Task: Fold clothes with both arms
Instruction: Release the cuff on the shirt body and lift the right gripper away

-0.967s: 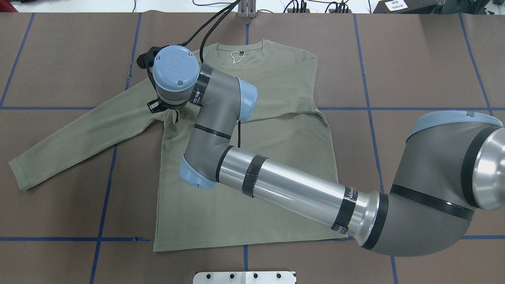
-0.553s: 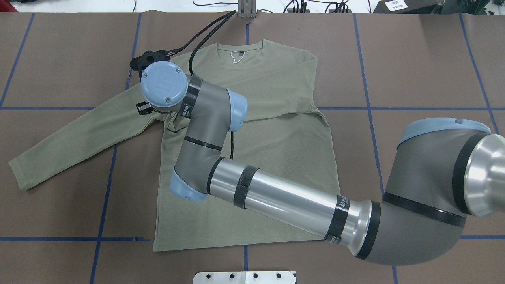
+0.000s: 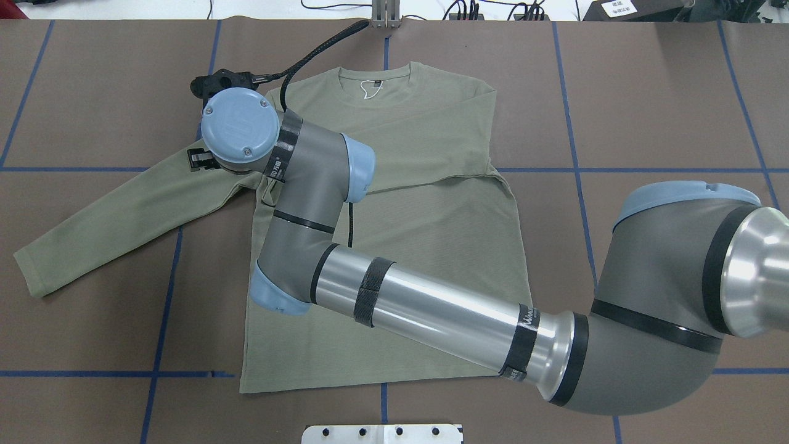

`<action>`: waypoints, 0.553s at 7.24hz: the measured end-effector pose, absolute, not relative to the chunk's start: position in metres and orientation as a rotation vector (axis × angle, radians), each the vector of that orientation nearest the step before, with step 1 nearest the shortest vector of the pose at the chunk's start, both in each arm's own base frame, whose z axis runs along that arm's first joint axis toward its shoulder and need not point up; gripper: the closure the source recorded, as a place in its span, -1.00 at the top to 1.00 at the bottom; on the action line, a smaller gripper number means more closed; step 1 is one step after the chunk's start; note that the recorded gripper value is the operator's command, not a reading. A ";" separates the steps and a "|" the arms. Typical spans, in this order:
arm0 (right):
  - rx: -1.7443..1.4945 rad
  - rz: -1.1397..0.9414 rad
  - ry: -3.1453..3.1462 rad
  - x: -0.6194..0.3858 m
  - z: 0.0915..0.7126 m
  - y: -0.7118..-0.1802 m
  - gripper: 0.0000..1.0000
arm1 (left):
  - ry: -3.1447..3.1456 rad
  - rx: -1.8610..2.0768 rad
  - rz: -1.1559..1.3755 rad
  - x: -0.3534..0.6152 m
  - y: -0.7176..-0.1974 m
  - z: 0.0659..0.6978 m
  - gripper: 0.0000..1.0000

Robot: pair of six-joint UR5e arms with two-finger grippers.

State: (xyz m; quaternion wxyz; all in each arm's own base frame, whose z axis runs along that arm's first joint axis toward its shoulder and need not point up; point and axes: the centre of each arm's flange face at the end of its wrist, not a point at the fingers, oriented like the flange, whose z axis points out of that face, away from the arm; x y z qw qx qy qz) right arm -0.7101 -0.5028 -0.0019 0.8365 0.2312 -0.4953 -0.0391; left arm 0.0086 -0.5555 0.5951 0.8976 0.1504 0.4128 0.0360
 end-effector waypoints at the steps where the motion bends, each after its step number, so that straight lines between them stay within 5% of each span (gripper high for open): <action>1: 0.418 -0.078 -1.024 -0.692 0.002 -0.505 1.00 | 0.898 0.294 -0.010 0.039 -0.548 0.592 1.00; 4: 0.190 -0.034 -0.887 -0.589 0.043 -0.524 1.00 | 0.956 0.263 -0.210 0.109 -0.485 0.597 1.00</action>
